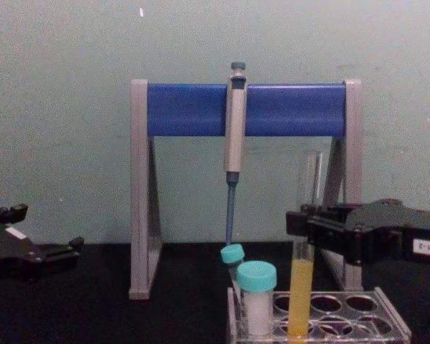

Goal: Pick up the test tube from the test tube rack, shake it, then place it back into the test tube rack.

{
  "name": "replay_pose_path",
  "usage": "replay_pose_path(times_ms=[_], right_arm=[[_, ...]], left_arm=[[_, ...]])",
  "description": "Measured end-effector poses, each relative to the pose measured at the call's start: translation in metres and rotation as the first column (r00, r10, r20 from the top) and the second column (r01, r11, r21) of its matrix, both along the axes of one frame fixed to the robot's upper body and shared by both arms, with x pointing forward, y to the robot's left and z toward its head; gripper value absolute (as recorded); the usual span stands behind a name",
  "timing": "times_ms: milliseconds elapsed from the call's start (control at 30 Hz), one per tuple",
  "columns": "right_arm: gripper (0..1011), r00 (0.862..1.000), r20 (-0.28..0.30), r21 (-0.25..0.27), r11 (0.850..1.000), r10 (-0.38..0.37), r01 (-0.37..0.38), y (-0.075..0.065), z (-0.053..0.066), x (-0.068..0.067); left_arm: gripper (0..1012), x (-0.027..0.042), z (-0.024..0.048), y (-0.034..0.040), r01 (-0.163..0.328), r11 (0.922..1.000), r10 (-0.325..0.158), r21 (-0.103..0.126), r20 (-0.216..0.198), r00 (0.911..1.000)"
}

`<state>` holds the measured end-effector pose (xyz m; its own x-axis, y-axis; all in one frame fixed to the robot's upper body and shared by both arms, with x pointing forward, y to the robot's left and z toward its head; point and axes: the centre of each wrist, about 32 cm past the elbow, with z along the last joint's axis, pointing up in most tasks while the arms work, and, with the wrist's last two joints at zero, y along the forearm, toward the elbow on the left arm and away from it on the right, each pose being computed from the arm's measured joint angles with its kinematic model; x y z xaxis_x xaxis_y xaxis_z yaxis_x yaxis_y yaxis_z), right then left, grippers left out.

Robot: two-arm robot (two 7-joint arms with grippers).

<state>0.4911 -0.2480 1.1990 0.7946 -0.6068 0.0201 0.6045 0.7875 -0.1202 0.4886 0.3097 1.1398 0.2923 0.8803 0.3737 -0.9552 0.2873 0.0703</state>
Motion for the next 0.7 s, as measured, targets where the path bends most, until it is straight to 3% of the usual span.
replay_pose_path(times_ms=[700], right_arm=[[233, 0.999, -0.038, -0.019, 1.000, 0.001, -0.001, 0.0037, -0.0107, 0.0029]], left_arm=[[1001, 0.0000, 0.0000, 0.0000, 0.000, 1.0000, 0.000, 0.000, 0.000, 1.0000]])
